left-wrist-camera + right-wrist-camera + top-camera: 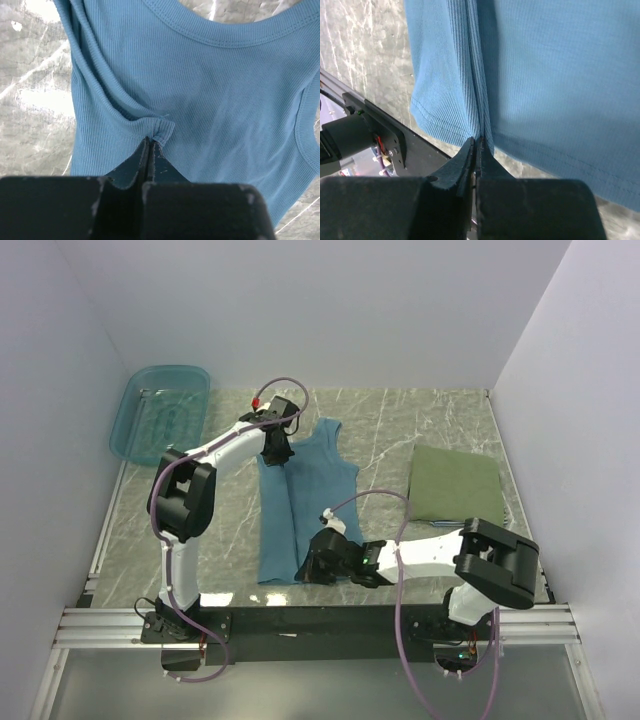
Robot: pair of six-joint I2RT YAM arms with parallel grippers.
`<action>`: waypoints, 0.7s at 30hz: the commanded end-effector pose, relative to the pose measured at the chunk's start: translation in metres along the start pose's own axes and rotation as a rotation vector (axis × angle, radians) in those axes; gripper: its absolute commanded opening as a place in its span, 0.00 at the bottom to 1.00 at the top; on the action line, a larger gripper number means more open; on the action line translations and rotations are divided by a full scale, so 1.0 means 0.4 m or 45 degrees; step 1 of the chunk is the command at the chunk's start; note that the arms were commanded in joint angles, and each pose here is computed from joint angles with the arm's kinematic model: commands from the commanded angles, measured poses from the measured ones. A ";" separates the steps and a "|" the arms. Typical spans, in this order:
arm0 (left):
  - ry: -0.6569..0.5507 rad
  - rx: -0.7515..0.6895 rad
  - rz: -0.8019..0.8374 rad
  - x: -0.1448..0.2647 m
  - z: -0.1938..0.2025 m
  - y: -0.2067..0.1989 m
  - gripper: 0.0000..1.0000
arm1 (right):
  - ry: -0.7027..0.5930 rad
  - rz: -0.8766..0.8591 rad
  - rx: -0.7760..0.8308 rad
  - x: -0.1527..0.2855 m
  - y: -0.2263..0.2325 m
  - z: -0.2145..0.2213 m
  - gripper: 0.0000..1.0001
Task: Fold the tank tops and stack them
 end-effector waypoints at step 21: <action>-0.064 -0.069 0.187 -0.040 -0.017 -0.076 0.43 | -0.225 0.035 -0.001 0.129 -0.039 -0.042 0.47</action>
Point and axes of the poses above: each gripper's point midway between its finger pads, its own x axis back along the fingers, its own y axis along the line the jaws close on, z = x × y, the point moved 5 cm from there along x, back along the fingers, and after that the axes turned 5 degrees about -x, right-handed, at the moved point
